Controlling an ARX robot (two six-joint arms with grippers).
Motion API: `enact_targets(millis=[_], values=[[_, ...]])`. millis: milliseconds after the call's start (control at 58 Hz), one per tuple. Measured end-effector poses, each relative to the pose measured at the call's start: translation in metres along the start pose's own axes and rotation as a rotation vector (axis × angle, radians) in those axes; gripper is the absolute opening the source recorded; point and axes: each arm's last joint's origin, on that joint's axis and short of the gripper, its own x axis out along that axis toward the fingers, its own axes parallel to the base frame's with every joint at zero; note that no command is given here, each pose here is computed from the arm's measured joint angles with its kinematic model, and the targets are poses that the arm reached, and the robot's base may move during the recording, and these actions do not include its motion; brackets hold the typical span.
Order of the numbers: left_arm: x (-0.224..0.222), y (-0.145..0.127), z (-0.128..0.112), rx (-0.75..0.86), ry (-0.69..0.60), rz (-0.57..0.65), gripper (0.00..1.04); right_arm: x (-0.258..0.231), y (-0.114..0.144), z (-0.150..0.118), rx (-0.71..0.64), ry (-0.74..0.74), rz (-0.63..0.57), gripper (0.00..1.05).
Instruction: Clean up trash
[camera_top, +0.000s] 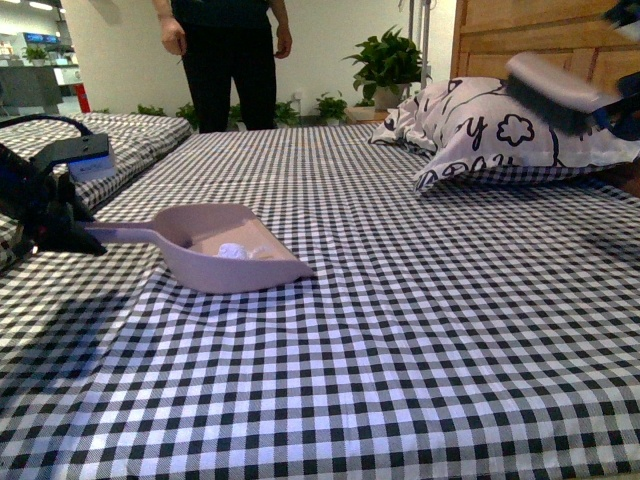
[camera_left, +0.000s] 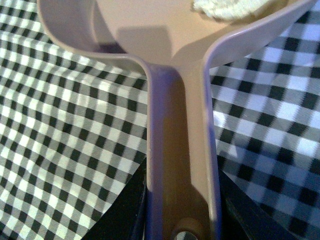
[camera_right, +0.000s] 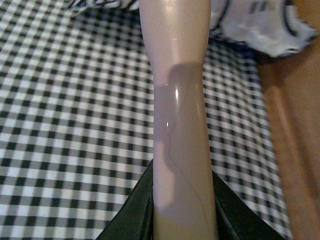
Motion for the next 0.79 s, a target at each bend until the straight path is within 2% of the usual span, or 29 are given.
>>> enact_targets(millis=[104, 173, 293, 380, 449, 518, 587, 794], values=[[0.003, 0.008, -0.001, -0.008, -0.026, 0.08, 0.28, -0.033, -0.032, -0.005, 0.067, -0.025, -0.072, 0.2], [0.002, 0.014, -0.001, -0.086, -0.032, 0.14, 0.28, -0.054, -0.047, -0.008, 0.106, -0.038, -0.108, 0.2], [-0.016, 0.028, 0.007, -0.201, -0.071, 0.484, 0.28, -0.09, -0.059, -0.012, 0.155, -0.068, -0.122, 0.2], [-0.051, 0.025, 0.024, -0.314, -0.209, 0.696, 0.28, -0.119, -0.059, -0.012, 0.177, -0.103, -0.101, 0.2], [-0.079, 0.02, 0.039, -0.368, -0.303, 0.811, 0.28, -0.14, -0.056, -0.01, 0.192, -0.135, -0.072, 0.2], [-0.11, 0.011, 0.055, -0.439, -0.384, 0.923, 0.28, -0.166, -0.053, -0.006, 0.206, -0.185, -0.038, 0.2], [-0.133, -0.002, 0.065, -0.496, -0.412, 1.002, 0.28, -0.192, -0.051, -0.004, 0.22, -0.23, -0.01, 0.2], [-0.167, -0.063, 0.081, -0.6, -0.414, 1.085, 0.28, -0.259, -0.053, -0.013, 0.272, -0.322, 0.038, 0.2]])
